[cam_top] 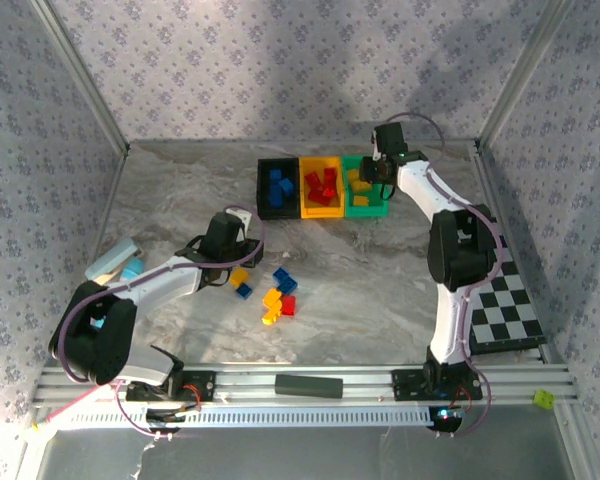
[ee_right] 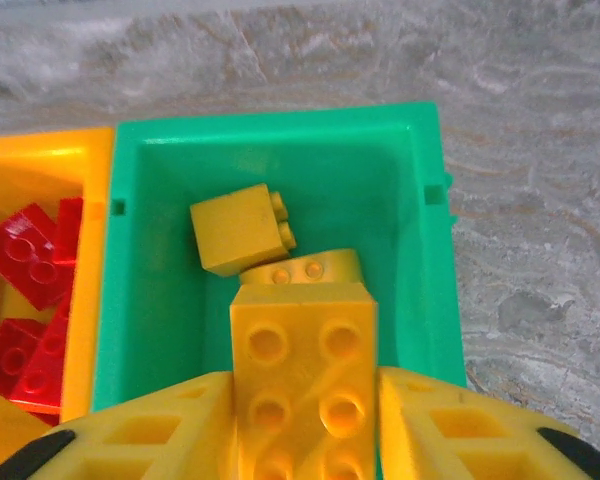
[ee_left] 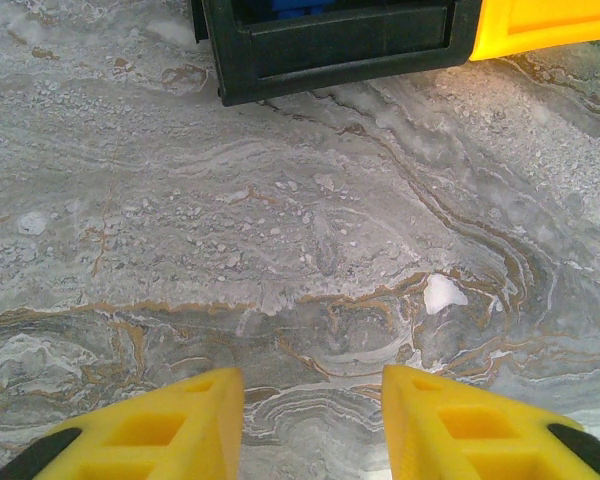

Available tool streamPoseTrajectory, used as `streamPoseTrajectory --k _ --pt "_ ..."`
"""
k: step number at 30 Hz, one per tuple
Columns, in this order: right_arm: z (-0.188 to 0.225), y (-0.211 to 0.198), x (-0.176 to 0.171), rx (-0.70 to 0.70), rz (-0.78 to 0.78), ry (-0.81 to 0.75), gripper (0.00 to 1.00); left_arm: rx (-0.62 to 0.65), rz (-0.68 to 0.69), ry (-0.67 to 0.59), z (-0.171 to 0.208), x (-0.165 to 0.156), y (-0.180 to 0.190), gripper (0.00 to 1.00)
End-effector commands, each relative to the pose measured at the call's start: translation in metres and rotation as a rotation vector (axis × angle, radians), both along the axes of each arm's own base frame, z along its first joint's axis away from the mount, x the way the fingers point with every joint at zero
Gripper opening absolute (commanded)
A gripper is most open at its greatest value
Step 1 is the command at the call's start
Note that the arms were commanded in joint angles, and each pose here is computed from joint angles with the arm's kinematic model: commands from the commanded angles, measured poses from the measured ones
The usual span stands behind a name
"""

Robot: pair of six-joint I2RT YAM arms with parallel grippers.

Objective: Sort the legos into containers by color
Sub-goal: Place the lego in the container.

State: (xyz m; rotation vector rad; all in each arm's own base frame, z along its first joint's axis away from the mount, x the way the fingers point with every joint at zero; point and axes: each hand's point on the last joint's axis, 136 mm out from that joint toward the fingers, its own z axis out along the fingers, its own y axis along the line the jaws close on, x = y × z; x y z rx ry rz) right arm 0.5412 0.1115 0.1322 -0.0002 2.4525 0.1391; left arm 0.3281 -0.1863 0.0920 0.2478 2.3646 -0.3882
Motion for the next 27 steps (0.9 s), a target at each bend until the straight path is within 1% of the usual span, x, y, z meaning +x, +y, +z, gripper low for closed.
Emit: streamPoseTrajectory --k 1,4,9,14,18,22,27 --pt "-0.011 -0.006 -0.006 -0.035 0.029 0.077 0.46 -0.015 0.005 -0.024 0.011 0.006 -0.001 0.4" --pt "-0.01 -0.007 -0.008 -0.038 0.029 0.069 0.54 -0.014 0.002 -0.018 0.009 0.006 -0.001 0.4" --pt "0.005 -0.003 -0.019 0.009 0.046 0.032 0.54 -0.023 -0.002 -0.01 0.007 0.007 -0.004 0.4" --pt "0.016 0.007 -0.038 0.059 0.089 0.01 0.55 -0.021 -0.001 -0.004 0.005 0.007 -0.004 0.4" --pt "0.021 0.019 -0.065 0.101 0.154 -0.017 0.56 -0.021 -0.003 0.0 0.004 0.006 -0.005 0.4" --pt "0.02 0.024 -0.096 0.077 0.195 -0.031 0.56 -0.036 -0.013 0.005 0.005 0.005 -0.008 0.4" --pt "0.001 0.019 -0.136 0.049 0.211 -0.018 0.56 -0.032 -0.009 0.005 0.004 0.005 -0.007 0.4"
